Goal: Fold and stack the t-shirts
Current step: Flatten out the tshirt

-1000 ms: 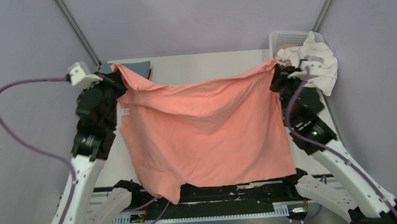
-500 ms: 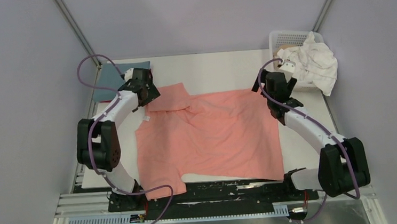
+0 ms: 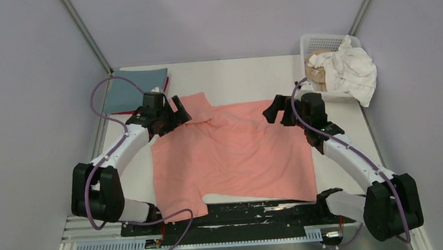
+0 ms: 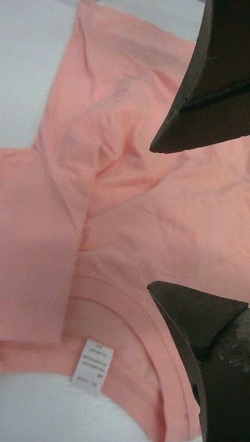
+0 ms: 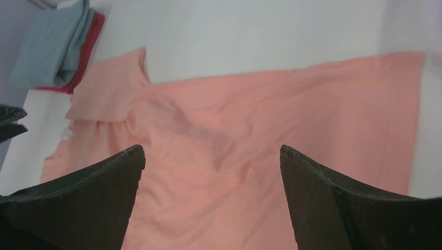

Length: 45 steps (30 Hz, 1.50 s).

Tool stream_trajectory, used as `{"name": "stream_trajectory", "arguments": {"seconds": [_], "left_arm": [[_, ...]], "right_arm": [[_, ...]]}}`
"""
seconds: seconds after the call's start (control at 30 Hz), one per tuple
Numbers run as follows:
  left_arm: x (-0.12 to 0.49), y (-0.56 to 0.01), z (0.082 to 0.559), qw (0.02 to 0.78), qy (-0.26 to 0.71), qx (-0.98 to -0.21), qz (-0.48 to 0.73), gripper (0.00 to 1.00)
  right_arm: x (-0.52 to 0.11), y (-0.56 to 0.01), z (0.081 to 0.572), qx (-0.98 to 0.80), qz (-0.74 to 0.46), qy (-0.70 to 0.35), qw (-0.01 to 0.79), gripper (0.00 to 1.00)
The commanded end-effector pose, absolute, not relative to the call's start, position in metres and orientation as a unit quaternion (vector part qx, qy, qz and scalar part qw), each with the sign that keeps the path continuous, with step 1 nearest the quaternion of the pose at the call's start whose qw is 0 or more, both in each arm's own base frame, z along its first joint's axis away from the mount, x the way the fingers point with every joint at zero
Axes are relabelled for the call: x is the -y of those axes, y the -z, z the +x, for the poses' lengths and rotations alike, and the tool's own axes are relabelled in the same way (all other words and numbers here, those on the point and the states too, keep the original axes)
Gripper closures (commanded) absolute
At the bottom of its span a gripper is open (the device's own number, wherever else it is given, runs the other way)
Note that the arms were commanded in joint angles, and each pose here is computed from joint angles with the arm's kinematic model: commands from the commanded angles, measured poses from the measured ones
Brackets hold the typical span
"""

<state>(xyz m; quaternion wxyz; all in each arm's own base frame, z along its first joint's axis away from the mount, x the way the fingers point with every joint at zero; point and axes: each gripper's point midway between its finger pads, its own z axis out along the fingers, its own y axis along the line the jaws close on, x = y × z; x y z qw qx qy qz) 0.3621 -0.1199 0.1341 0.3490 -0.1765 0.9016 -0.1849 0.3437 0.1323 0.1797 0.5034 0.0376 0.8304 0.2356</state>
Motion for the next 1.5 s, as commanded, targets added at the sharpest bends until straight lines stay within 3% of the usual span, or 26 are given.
{"name": "stream_trajectory", "arguments": {"seconds": [0.0, 0.43, 0.63, 0.77, 1.03, 1.13, 1.27, 1.47], "left_arm": [[0.139, -0.109, 0.352, 0.312, 0.217, -0.911, -0.157, 0.00], [0.115, -0.052, 0.454, 0.291, 0.097, -0.936, -0.174, 0.00], [0.125, -0.074, 0.536, 0.350, 0.129, -0.913, -0.166, 0.00], [0.139, -0.077, 0.572, 0.339, 0.161, -0.915, -0.145, 0.00], [0.164, -0.100, 0.606, 0.384, 0.237, -0.886, -0.112, 0.00], [0.169, -0.090, 0.608, 0.351, 0.249, -0.896, -0.110, 0.00], [0.175, -0.120, 0.615, 0.373, 0.265, -0.885, -0.083, 0.00], [0.164, -0.168, 0.576, 0.365, 0.241, -0.898, -0.050, 0.00]], "right_arm": [[-0.162, -0.144, 0.324, -0.853, 0.014, -0.292, 0.433, 0.00], [-0.130, -0.066, 0.330, -0.902, 0.098, -0.203, 0.368, 0.00], [-0.121, -0.057, 0.335, -0.910, 0.110, -0.182, 0.357, 0.00], [-0.116, -0.056, 0.335, -0.910, 0.112, -0.175, 0.358, 0.00], [-0.111, -0.052, 0.340, -0.913, 0.117, -0.165, 0.355, 0.00], [-0.109, -0.055, 0.340, -0.911, 0.117, -0.162, 0.360, 0.00], [-0.106, -0.065, 0.343, -0.906, 0.122, -0.159, 0.372, 0.00], [-0.101, -0.095, 0.356, -0.897, 0.121, -0.149, 0.398, 0.00]]}}
